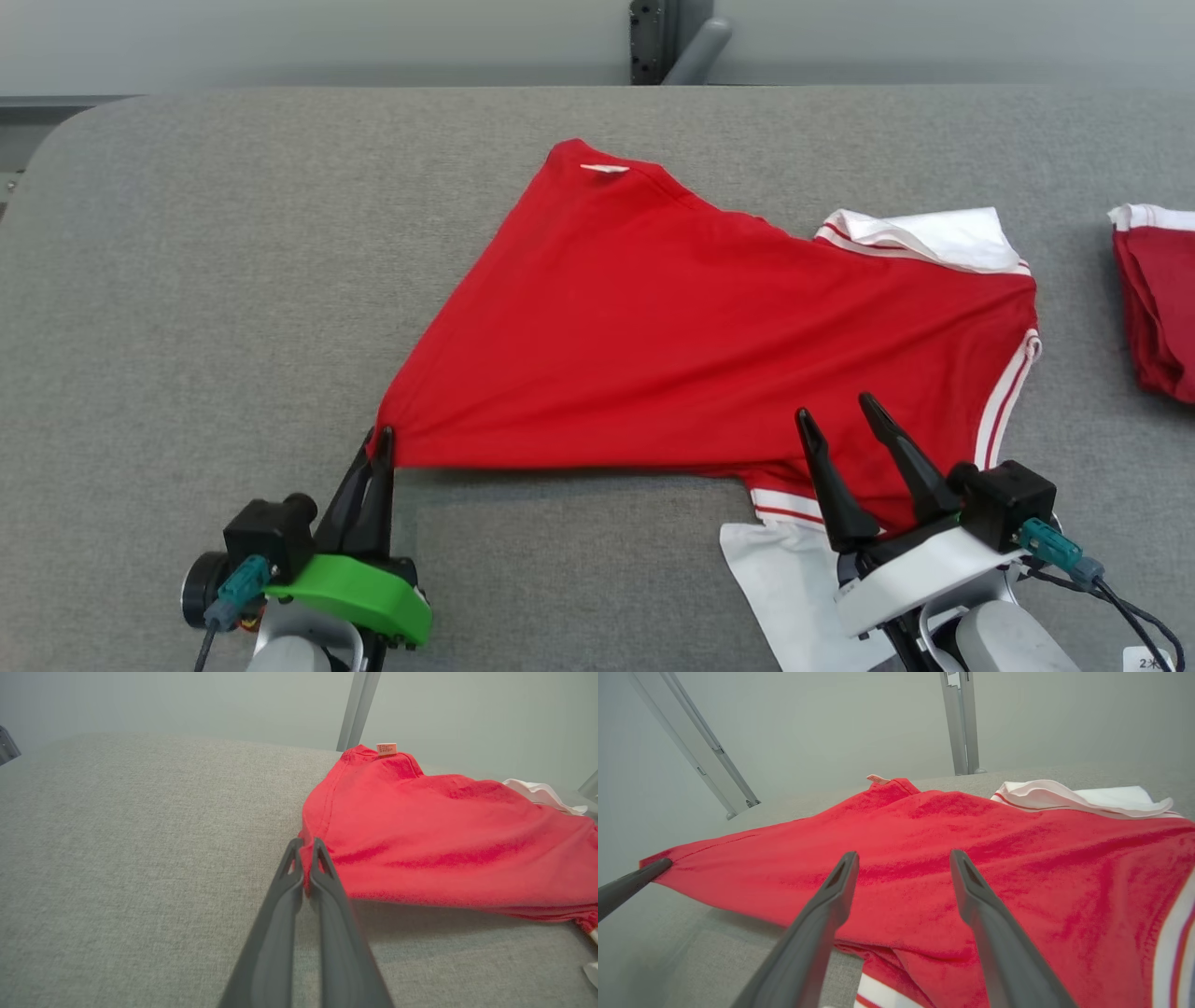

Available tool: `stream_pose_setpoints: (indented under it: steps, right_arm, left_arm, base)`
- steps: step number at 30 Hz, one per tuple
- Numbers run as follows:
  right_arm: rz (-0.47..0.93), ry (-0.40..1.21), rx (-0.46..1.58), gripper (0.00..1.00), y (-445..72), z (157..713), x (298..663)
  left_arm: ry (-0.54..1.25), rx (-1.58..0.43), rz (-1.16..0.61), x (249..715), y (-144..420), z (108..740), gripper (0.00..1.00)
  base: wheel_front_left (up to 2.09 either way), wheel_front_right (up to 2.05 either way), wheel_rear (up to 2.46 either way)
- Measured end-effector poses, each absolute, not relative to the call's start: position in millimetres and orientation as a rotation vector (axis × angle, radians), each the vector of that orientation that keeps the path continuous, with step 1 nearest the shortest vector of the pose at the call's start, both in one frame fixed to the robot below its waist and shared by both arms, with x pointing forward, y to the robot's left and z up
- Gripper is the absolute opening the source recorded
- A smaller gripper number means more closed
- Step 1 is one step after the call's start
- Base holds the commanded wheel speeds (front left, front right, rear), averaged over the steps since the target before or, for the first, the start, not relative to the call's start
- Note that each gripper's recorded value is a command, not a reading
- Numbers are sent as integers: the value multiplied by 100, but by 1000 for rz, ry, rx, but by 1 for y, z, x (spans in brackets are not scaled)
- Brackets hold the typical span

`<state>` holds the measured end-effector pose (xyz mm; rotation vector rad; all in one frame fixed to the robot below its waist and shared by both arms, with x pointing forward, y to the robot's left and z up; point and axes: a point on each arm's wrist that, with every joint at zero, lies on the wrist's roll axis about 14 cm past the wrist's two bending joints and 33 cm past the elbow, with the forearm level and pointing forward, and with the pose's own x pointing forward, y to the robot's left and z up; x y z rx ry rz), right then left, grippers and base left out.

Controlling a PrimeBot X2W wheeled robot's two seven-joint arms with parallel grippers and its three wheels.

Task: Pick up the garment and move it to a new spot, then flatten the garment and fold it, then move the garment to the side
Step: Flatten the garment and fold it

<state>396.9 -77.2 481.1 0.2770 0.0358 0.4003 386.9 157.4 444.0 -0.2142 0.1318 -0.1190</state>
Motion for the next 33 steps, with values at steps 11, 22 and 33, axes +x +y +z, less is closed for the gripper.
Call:
stream_pose_setpoints:
  steps: [11,22,33]
  right_arm:
    - [459,3,272,100,-60,494,398]
    - [327,14,253,100,-106,486,402]
    - [214,-8,258,100,-140,492,380]
  left_arm:
    - [142,-200,-80,378,169,442,0]
    - [230,-162,-110,434,155,414,16]
    - [228,-154,-98,437,150,416,100]
  base:
    - [0,0,0]
    - [0,0,0]
    - [0,0,0]
